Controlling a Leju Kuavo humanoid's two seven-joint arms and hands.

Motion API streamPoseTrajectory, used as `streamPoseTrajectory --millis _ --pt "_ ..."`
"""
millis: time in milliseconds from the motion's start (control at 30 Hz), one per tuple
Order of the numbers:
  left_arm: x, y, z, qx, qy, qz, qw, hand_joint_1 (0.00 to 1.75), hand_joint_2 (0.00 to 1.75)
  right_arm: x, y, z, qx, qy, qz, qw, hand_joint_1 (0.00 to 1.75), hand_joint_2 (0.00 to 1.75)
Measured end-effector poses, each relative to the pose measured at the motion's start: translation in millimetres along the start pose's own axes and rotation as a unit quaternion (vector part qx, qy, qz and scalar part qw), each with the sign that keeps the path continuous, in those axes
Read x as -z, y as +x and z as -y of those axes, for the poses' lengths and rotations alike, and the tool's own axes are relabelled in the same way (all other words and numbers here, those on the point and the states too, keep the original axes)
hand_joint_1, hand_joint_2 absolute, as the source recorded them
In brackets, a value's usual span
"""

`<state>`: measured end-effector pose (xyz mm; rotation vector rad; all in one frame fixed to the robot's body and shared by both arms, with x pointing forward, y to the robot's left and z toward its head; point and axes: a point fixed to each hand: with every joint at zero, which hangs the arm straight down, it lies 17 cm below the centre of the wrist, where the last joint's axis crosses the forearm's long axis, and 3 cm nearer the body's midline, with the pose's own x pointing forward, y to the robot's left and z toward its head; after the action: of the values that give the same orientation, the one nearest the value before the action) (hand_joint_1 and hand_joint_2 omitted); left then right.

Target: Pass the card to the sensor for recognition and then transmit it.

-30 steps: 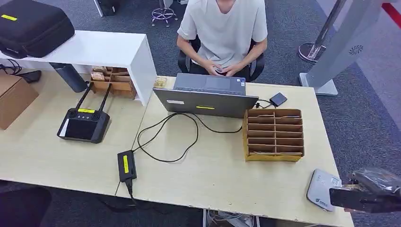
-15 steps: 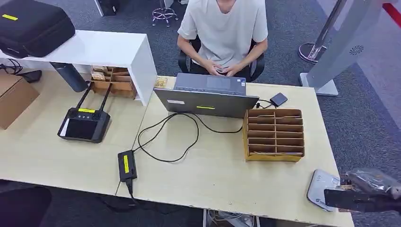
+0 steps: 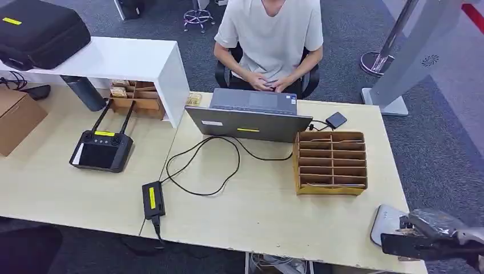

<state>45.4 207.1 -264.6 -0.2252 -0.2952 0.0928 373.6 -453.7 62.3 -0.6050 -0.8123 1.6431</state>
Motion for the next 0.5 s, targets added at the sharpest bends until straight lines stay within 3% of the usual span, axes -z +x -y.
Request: streamPoseTrajectory --millis 500 --pt "-1.4 -4.9 -6.1 0.003 0.005 -0.006 1.000 0.00 1.75 -0.8 -5.3 -8.5 0.012 0.007 -0.007 1.000 1.75 1.75"
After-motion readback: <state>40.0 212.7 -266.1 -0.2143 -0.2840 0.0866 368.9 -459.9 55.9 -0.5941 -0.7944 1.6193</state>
